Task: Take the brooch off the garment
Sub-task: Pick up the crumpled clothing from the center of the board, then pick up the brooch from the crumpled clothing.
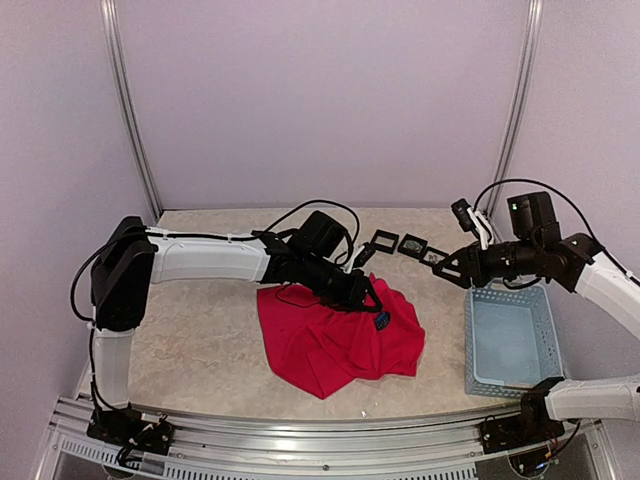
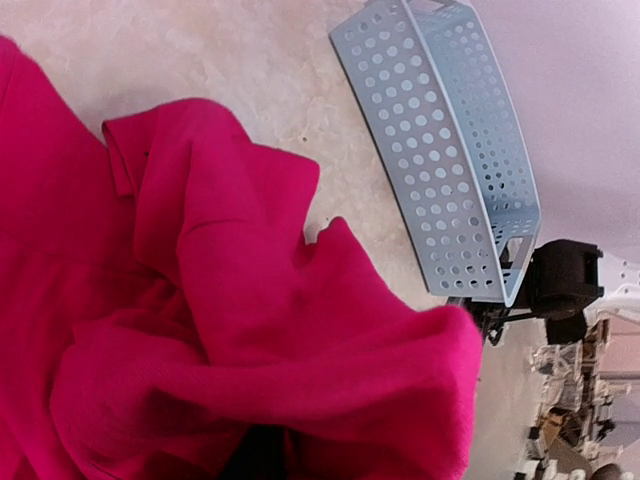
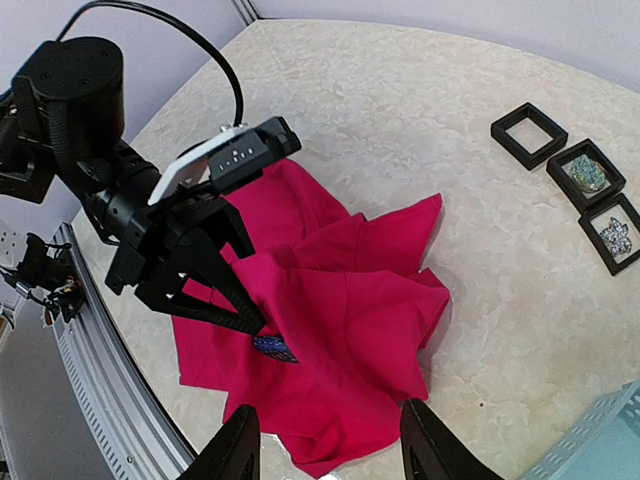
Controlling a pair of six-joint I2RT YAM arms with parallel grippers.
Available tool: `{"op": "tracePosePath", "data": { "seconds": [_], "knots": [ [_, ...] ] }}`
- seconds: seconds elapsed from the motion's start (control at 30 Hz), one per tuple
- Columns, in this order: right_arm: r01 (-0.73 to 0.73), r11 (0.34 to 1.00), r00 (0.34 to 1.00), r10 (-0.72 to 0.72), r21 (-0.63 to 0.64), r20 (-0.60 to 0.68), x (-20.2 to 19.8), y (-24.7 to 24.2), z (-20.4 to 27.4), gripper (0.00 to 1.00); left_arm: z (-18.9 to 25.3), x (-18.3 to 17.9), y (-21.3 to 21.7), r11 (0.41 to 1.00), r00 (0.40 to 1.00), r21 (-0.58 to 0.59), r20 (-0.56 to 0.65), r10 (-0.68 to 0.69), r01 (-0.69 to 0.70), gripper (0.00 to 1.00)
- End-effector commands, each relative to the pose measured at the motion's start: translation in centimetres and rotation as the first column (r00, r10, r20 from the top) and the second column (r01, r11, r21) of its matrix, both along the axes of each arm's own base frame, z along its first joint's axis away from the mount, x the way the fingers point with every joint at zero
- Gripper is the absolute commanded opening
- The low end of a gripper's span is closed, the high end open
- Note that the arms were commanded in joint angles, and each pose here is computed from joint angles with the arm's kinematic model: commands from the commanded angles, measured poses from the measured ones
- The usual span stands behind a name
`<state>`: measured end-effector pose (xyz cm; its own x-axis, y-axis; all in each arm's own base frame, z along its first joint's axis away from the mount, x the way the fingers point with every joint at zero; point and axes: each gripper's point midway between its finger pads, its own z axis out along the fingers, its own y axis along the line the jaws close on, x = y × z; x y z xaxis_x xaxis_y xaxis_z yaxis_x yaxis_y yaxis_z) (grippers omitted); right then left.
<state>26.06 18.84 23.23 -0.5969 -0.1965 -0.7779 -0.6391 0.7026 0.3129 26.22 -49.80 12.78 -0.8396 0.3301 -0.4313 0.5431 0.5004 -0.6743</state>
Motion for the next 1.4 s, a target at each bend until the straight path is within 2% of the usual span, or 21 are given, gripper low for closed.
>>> {"op": "tracePosePath", "data": {
  "seconds": [0.0, 0.07, 0.27, 0.4, 0.53, 0.67, 0.93, 1.13, 1.37],
  "knots": [
    [0.002, 0.999, 0.999, -0.003, 0.04, 0.032, -0.1, 0.2, 1.3, 0.49, -0.5, -1.0, -0.5, 0.999, 0.998, -0.016, -0.043, -0.037, 0.036, 0.14],
    [0.012, 0.999, 0.999, -0.014, 0.047, 0.032, 0.1, 0.3, 1.5, 0.49, 0.3, -0.5, -0.2, 0.999, 0.999, -0.03, -0.041, -0.012, 0.01, 0.0],
    [0.079, 0.988, 0.997, -0.078, 0.135, -0.014, 1.4, 1.0, 3.1, 0.47, 5.6, 2.0, 2.1, 0.979, 0.992, -0.164, -0.038, 0.117, -0.122, 0.0],
    [0.12, 0.969, 0.992, -0.105, 0.218, -0.075, 2.1, 2.1, 4.0, 0.46, 10.7, 3.0, 4.1, 0.93, 0.982, -0.315, -0.044, 0.184, -0.189, 0.0],
    [0.161, 0.947, 0.981, -0.121, 0.277, -0.154, 2.9, 3.1, 4.4, 0.45, 13.4, 3.7, 4.9, 0.889, 0.972, -0.395, -0.075, 0.221, -0.232, 0.0],
    [0.159, 0.933, 0.98, -0.109, 0.322, -0.167, 3.4, 4.3, 5.6, 0.45, 15.6, 4.2, 5.0, 0.845, 0.966, -0.469, -0.105, 0.235, -0.257, 0.0],
    [0.06, 0.933, 0.985, 0.002, 0.354, -0.172, 3.5, 8.5, 6.0, 0.44, 15.8, 4.9, 4.3, 0.836, 0.969, -0.489, -0.12, 0.217, -0.248, 0.0],
    [-0.037, 0.942, 0.98, 0.1, 0.332, -0.174, 3.0, 11.6, 5.6, 0.48, 15.6, 5.2, 4.0, 0.836, 0.969, -0.491, -0.124, 0.214, -0.247, 0.0],
    [-0.049, 0.967, 0.979, 0.096, 0.25, -0.181, 3.5, 13.0, 3.5, 0.47, 15.3, 5.3, 4.1, 0.837, 0.968, -0.486, -0.122, 0.22, -0.251, 0.0]
  ]
}}
